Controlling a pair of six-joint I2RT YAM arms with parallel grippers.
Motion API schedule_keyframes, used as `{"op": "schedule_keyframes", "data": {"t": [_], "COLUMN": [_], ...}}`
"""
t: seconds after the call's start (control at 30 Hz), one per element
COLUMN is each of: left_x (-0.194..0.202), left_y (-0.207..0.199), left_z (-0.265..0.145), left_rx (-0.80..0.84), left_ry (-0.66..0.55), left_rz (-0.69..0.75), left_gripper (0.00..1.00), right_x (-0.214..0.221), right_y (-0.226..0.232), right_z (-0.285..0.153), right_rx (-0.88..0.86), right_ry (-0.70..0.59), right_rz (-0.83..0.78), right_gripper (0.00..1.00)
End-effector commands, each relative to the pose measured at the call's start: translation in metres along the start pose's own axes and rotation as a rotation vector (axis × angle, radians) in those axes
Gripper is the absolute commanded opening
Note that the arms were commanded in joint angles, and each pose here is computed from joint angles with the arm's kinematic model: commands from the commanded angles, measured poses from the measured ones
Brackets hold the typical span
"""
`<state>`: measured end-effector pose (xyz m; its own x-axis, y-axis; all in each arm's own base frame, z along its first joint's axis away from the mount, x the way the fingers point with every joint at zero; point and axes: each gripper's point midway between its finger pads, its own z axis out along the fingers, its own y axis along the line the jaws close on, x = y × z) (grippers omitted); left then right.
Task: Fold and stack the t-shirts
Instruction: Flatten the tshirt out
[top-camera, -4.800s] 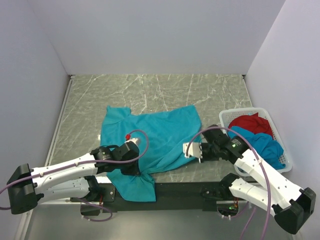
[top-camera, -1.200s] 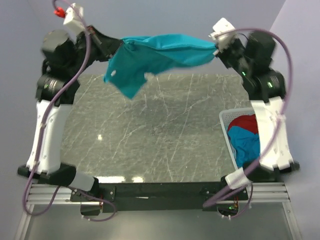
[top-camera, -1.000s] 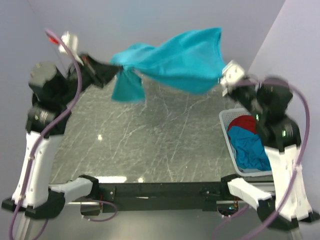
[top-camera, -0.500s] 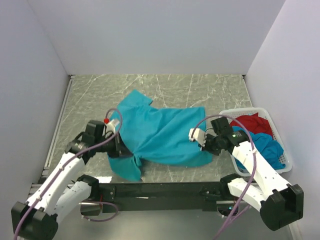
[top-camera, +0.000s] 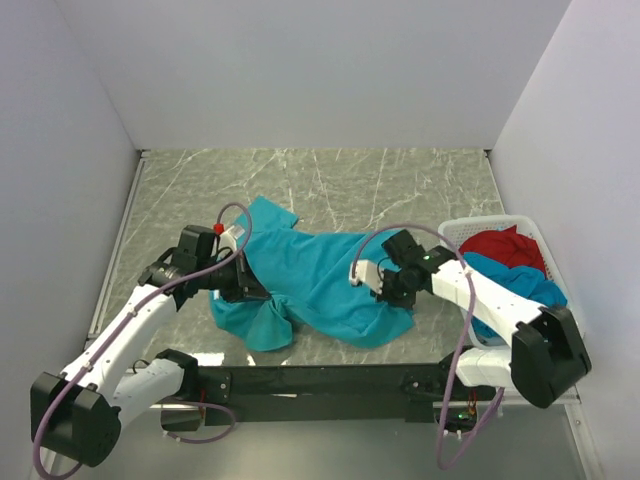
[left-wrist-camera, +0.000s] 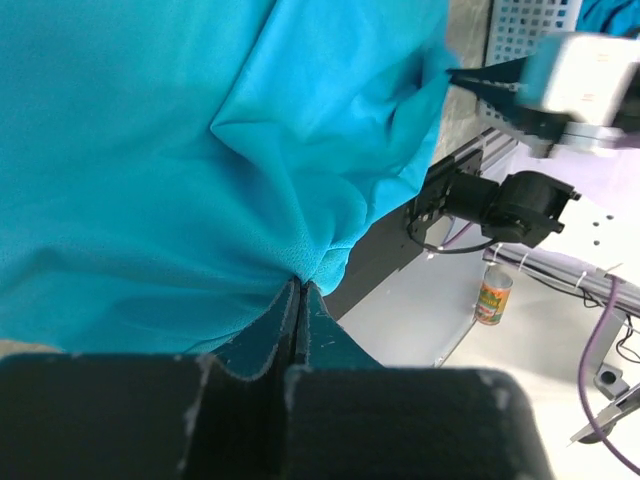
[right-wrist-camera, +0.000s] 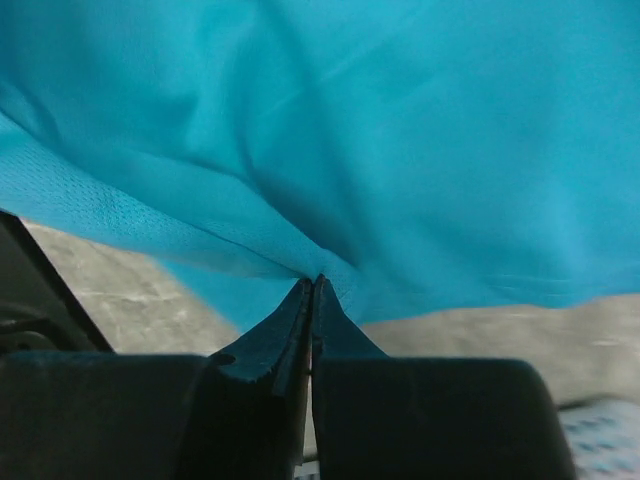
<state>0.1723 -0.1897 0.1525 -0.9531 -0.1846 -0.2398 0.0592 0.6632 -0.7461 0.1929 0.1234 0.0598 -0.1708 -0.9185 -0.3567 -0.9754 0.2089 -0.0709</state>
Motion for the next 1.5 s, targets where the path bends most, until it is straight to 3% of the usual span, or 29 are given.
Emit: {"op": "schedule_keyframes", "data": {"t": [0.0,0.1,0.23,0.33,0.47,0.5,0.53,0.6,1.0,1.2,1.33,1.47], "left_x": [0.005,0.013,0.013,0.013,0.013,0.014,0.013,0.013,0.009,0.003,-0.002,-0.007], "left_y": [0.003,0.012,0.013,0.013,0.014,0.013,0.013,0.013,0.009,0.003,0.001,-0.003], "left_z": [0.003,0.007,0.008,0.008,0.008,0.008,0.008,0.009,0.005,-0.001,-0.006,-0.008], "left_rx": [0.026,0.025,0.020,0.017,0.018,0.020,0.020,0.022,0.023,0.014,-0.004,-0.007], "left_ry": [0.003,0.014,0.013,0.017,0.019,0.021,0.020,0.023,0.001,-0.021,-0.044,-0.056], "left_rz": [0.043,0.027,0.027,0.030,0.029,0.030,0.030,0.030,0.042,0.057,0.062,0.066], "left_gripper": [0.00,0.00,0.00,0.00,0.00,0.00,0.00,0.00,0.00,0.00,0.00,0.00], "right_x": [0.023,0.027,0.027,0.022,0.015,0.013,0.010,0.005,-0.032,-0.051,-0.101,-0.122], "right_y": [0.005,0.004,-0.002,-0.008,-0.012,-0.013,-0.014,-0.014,-0.024,-0.004,-0.031,-0.035], "right_z": [0.018,0.027,0.030,0.025,0.011,0.007,0.003,-0.003,-0.065,-0.079,-0.156,-0.196], "right_rx": [0.013,0.019,0.038,0.062,0.088,0.094,0.104,0.102,0.198,0.070,0.278,0.302], "right_ry": [0.089,0.105,0.121,0.116,0.091,0.085,0.072,0.051,-0.110,-0.173,-0.382,-0.457], "right_rz": [0.046,0.064,0.080,0.083,0.076,0.076,0.073,0.071,0.034,-0.022,-0.066,-0.103], "right_gripper": [0.05,0.07,0.24,0.27,0.21,0.18,0.07,0.00,0.00,0.00,0.00,0.00]}}
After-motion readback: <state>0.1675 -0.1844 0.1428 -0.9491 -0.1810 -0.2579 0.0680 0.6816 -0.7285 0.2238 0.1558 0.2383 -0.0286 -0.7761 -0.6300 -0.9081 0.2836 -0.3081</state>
